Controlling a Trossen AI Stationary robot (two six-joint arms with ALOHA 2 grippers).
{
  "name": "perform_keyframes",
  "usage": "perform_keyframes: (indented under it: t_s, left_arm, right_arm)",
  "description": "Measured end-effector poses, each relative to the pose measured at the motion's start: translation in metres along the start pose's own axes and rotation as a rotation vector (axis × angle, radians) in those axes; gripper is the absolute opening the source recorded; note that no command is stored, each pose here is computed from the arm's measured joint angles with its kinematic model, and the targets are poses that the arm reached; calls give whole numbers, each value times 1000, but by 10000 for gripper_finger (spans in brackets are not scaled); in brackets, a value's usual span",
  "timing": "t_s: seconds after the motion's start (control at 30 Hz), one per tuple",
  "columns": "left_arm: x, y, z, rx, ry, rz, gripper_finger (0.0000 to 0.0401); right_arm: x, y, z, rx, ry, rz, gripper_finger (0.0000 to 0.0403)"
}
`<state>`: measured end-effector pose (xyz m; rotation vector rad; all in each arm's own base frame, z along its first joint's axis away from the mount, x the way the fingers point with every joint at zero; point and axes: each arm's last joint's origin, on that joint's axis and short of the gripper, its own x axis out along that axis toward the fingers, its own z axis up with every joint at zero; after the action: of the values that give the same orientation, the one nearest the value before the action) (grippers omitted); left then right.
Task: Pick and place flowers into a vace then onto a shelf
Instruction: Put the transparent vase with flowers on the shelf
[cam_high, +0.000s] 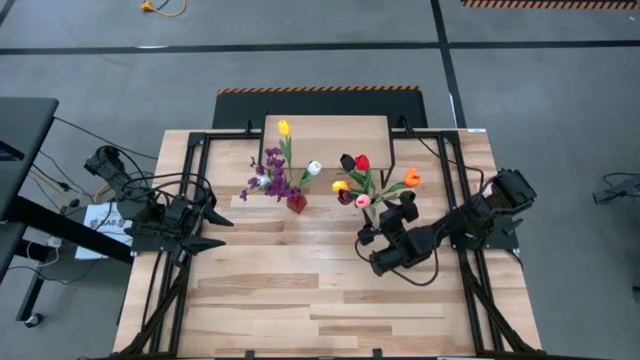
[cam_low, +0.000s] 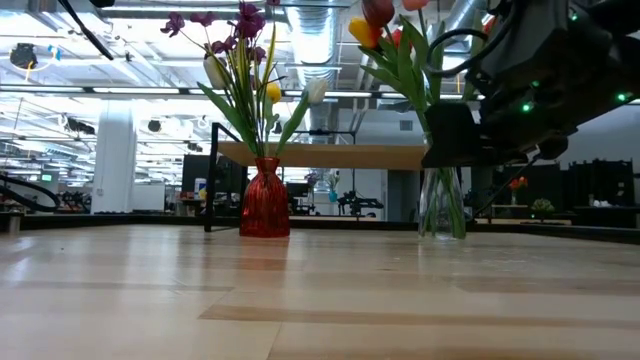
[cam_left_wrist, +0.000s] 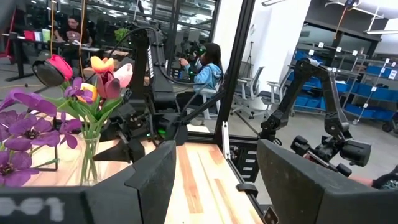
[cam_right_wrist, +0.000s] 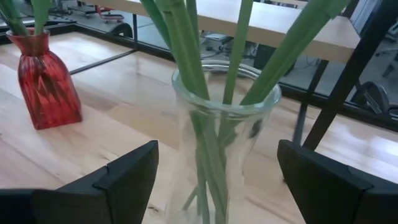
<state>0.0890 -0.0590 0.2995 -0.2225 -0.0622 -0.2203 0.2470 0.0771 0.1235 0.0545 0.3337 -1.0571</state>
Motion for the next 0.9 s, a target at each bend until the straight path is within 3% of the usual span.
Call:
perform_keyframes:
  t_s: [0.9]
  left_arm:
    - [0, 1, -3, -10, 29, 6, 215]
  right_arm:
    - [25, 4, 21, -43, 11, -85, 320]
